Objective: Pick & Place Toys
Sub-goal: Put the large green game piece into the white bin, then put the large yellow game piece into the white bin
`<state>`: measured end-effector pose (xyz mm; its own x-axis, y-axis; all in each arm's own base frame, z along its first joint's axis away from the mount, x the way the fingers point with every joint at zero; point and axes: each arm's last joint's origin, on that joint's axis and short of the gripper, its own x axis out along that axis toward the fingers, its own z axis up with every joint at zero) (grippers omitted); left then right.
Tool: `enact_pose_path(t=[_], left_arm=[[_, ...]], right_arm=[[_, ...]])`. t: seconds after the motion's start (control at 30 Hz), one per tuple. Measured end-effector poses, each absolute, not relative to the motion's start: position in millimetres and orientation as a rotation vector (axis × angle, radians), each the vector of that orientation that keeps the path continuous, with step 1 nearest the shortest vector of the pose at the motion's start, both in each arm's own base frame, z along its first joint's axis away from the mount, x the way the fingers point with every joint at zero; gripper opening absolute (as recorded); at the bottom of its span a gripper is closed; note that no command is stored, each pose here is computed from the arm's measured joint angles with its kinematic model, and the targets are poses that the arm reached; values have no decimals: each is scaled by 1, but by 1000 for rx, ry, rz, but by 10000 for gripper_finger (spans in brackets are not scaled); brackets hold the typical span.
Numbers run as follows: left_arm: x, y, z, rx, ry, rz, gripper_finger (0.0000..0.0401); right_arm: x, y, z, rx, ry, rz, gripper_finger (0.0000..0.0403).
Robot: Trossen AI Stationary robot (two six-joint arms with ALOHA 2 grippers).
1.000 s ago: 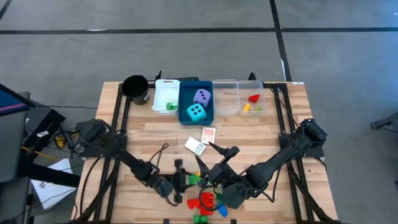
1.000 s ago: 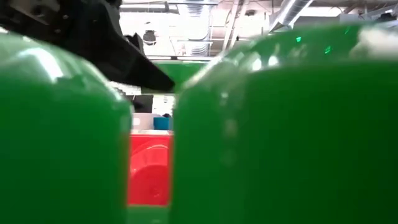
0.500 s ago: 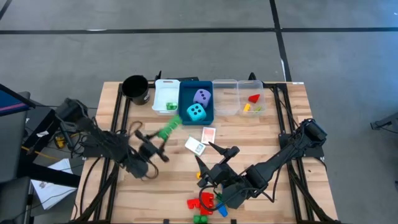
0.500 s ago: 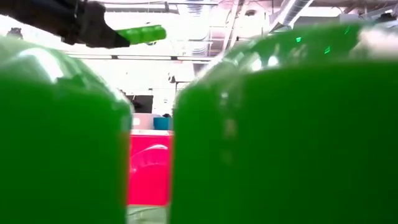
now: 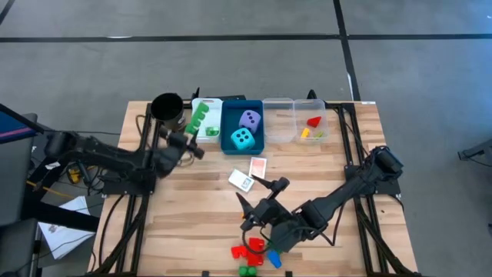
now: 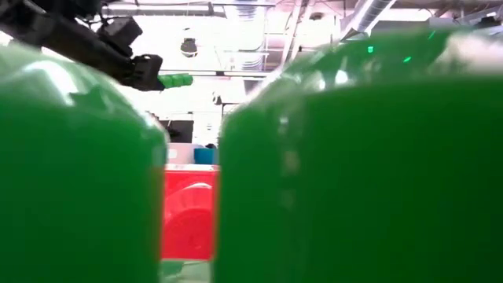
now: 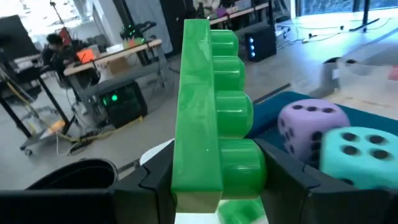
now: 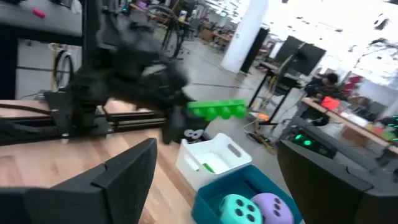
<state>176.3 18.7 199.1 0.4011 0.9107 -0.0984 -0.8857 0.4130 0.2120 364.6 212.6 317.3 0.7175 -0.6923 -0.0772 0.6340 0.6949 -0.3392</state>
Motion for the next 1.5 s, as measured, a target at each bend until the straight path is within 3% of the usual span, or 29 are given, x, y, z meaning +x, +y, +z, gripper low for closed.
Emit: enact_pose_path(t=[0.2, 0.47, 0.67, 0.8, 0.97, 1.07, 1.27, 1.5], left_arm=[[175, 53, 196, 88, 246, 1170, 165], [176, 73, 186, 60, 310, 1120, 263], [180, 74, 180, -81, 271, 1055, 303], [187, 69, 178, -269, 246, 793, 311], [196, 43, 177, -404, 330, 193, 304], [200, 19, 177, -400, 368, -30, 298], [202, -33, 174, -266, 404, -234, 292], [208, -87, 158, -177, 328, -223, 292]], right_arm=[[369, 208, 317, -291, 215, -712, 327], [368, 209, 317, -292, 214, -708, 327], [368, 209, 317, -292, 215, -709, 327], [368, 209, 317, -293, 215, -709, 327], [368, 209, 317, -294, 215, -708, 327], [368, 209, 317, -295, 218, -696, 327], [370, 211, 316, -285, 232, -608, 327], [370, 210, 316, -284, 232, -608, 327]])
